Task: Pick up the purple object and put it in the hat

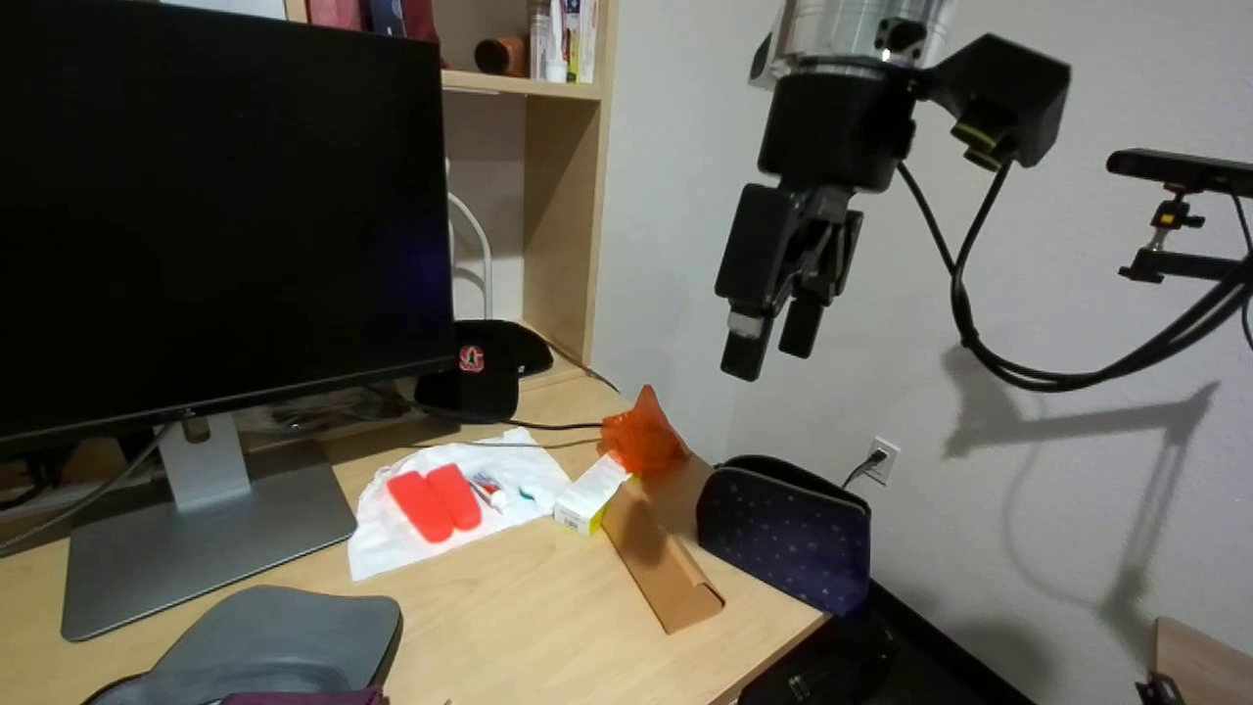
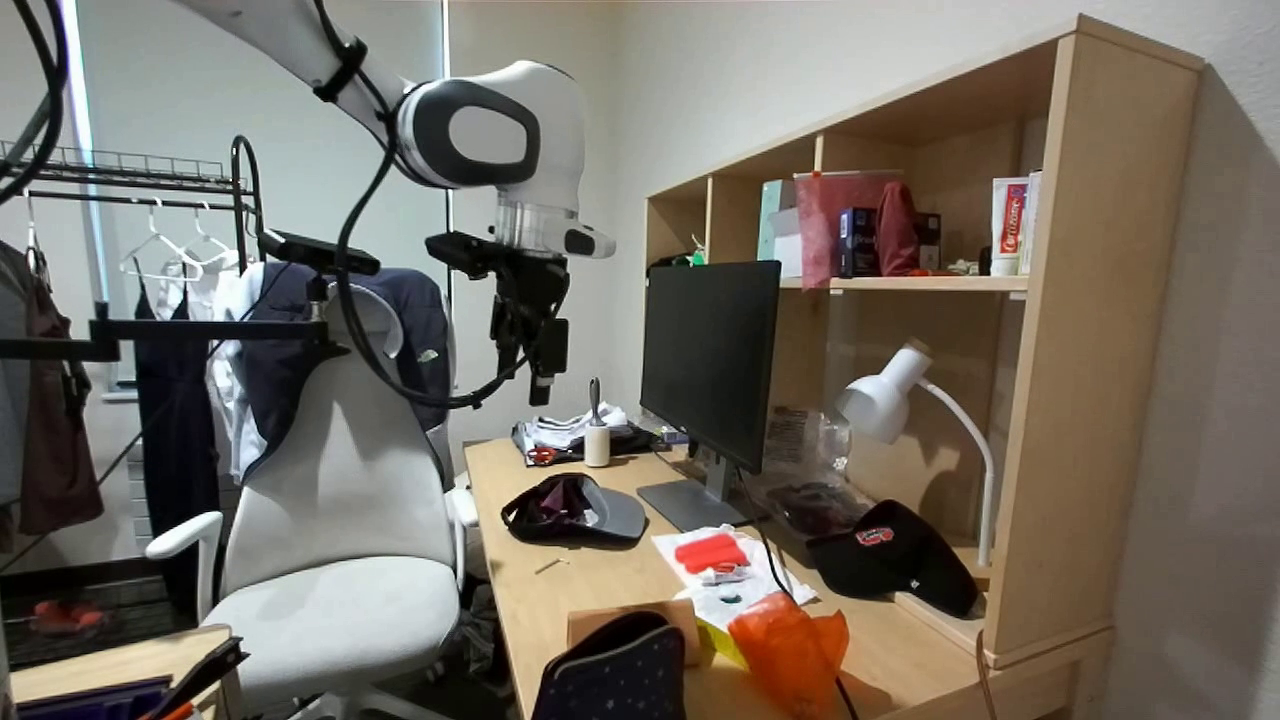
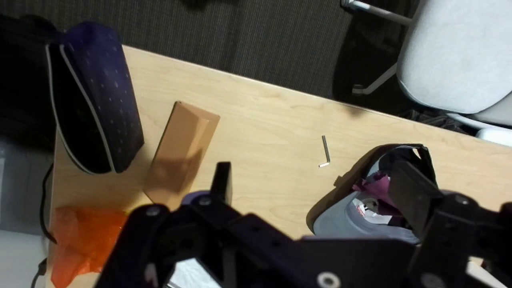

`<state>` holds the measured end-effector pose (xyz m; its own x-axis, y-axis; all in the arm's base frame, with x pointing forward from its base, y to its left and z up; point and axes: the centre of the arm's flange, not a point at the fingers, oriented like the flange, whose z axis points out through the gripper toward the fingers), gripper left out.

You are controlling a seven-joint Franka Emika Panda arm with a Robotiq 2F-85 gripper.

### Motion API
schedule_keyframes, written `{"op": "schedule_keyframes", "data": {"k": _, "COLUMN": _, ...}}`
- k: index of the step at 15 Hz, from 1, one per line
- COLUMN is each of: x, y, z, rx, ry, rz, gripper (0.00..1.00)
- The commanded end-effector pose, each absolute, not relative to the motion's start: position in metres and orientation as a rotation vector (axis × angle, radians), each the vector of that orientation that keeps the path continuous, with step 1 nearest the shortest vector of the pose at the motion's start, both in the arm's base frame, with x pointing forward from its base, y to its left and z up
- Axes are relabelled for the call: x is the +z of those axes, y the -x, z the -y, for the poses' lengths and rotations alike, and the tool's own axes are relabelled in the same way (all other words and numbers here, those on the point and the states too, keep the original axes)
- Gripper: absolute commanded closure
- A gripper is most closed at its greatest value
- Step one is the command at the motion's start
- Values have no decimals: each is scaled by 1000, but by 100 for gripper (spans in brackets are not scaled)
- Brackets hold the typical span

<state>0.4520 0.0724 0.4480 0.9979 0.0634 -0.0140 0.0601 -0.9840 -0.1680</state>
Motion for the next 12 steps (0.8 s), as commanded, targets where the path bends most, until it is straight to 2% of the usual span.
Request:
{"op": "schedule_keyframes", "data": {"k": 1, "x": 454, "y": -437, "z": -60, "rx": 93, "ry": 2998, "rz": -121, "gripper": 0}}
{"op": "schedule_keyframes", "data": {"k": 6, "x": 454, "y": -427, "z": -51, "rx": 48, "ry": 3145, "rz": -387, "gripper": 0}}
{"op": "schedule_keyframes", "data": {"k": 12, "x": 451, "y": -433, "z": -54, "rx": 26, "ry": 3169, "rz": -373, "gripper": 0}}
